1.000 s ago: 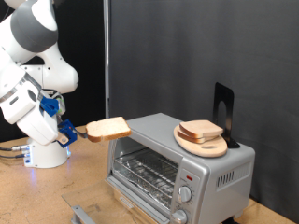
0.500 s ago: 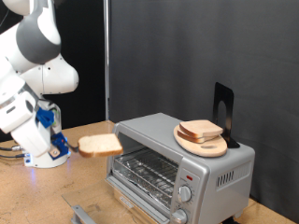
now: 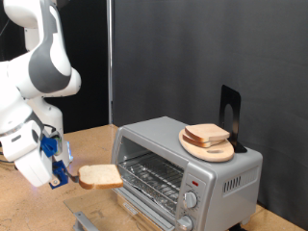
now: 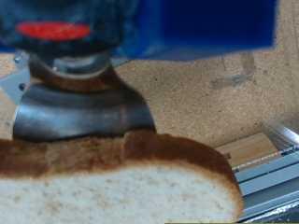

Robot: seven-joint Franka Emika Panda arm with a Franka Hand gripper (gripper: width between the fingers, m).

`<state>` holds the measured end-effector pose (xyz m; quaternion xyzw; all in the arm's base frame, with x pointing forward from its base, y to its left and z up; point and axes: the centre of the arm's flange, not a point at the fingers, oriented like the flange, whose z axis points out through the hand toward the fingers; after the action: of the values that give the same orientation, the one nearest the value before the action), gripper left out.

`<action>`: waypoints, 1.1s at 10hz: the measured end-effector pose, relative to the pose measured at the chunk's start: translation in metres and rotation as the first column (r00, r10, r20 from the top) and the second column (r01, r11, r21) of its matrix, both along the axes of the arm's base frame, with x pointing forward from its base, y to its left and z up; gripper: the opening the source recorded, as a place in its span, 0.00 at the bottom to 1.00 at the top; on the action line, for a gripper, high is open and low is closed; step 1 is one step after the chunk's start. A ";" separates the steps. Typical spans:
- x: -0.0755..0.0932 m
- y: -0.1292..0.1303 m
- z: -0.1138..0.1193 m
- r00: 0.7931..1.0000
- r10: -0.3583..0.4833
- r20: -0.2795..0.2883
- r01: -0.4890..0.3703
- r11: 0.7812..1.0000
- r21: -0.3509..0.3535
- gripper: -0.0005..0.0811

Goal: Make a piece of toast with the oven

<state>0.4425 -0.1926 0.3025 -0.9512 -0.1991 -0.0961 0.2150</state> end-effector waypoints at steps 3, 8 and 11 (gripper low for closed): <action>-0.001 0.024 -0.011 1.000 0.028 -0.002 -0.028 1.000 -0.012 0.46; -0.002 0.080 -0.017 0.999 0.043 0.006 -0.043 0.999 -0.028 0.46; 0.000 0.111 -0.015 0.998 0.055 0.040 -0.052 0.997 -0.061 0.46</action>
<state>0.4430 -0.0813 0.2875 -0.9494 -0.2317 -0.1041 0.1847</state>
